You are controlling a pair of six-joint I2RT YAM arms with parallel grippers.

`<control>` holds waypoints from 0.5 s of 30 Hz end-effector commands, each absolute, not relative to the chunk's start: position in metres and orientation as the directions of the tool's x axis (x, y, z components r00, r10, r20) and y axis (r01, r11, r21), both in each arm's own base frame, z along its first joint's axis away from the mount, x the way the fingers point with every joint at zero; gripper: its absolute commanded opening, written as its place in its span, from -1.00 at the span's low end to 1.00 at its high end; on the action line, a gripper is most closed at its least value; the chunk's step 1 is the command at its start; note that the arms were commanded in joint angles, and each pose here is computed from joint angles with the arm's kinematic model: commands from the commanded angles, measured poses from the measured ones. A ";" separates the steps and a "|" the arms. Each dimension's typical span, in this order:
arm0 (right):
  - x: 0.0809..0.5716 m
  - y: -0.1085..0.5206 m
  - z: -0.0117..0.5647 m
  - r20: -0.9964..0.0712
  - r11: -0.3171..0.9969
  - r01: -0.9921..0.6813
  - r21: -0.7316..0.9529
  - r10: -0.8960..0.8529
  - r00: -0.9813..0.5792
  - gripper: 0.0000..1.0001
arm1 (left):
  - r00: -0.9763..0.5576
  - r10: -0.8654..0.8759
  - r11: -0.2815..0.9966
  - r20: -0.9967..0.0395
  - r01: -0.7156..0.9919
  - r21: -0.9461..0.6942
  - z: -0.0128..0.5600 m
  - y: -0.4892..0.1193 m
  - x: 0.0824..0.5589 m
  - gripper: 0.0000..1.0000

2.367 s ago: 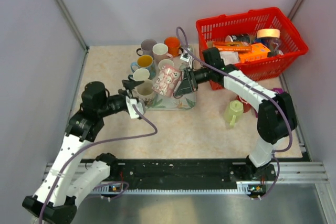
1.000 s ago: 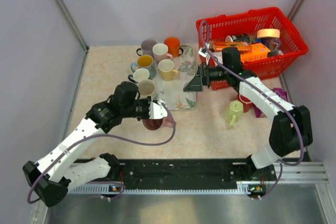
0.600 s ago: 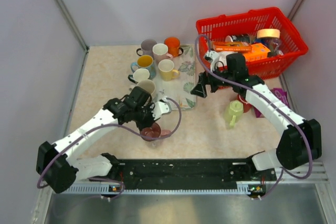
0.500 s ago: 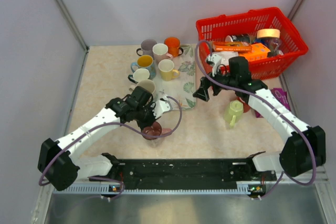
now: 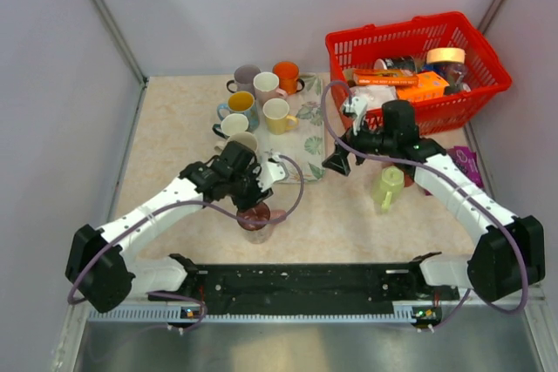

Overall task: Turn the mug right side up
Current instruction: Place the cup at the corner of the board.

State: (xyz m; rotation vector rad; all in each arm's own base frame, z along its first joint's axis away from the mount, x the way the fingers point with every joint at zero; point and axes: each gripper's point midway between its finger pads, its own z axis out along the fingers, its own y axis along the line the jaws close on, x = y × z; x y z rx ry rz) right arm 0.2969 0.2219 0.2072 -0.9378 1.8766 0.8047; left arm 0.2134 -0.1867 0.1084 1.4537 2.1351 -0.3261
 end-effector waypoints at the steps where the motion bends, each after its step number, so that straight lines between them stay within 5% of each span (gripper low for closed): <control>1: 0.289 0.236 0.211 -0.918 0.380 -0.919 0.101 -0.321 -0.234 0.98 | -0.198 0.709 0.442 -0.677 0.873 0.207 0.179 -0.191 0.243 0.00; 7: 0.275 0.269 0.191 -0.882 0.208 -0.973 0.097 -0.435 -0.181 0.96 | -0.307 0.493 0.653 -0.814 0.749 0.113 0.243 -0.159 0.277 0.10; 15: 0.247 0.322 0.165 -0.846 -0.076 -0.996 0.056 -0.534 -0.007 0.54 | -0.423 -0.034 0.903 -0.906 0.375 -0.209 0.283 -0.080 0.312 0.10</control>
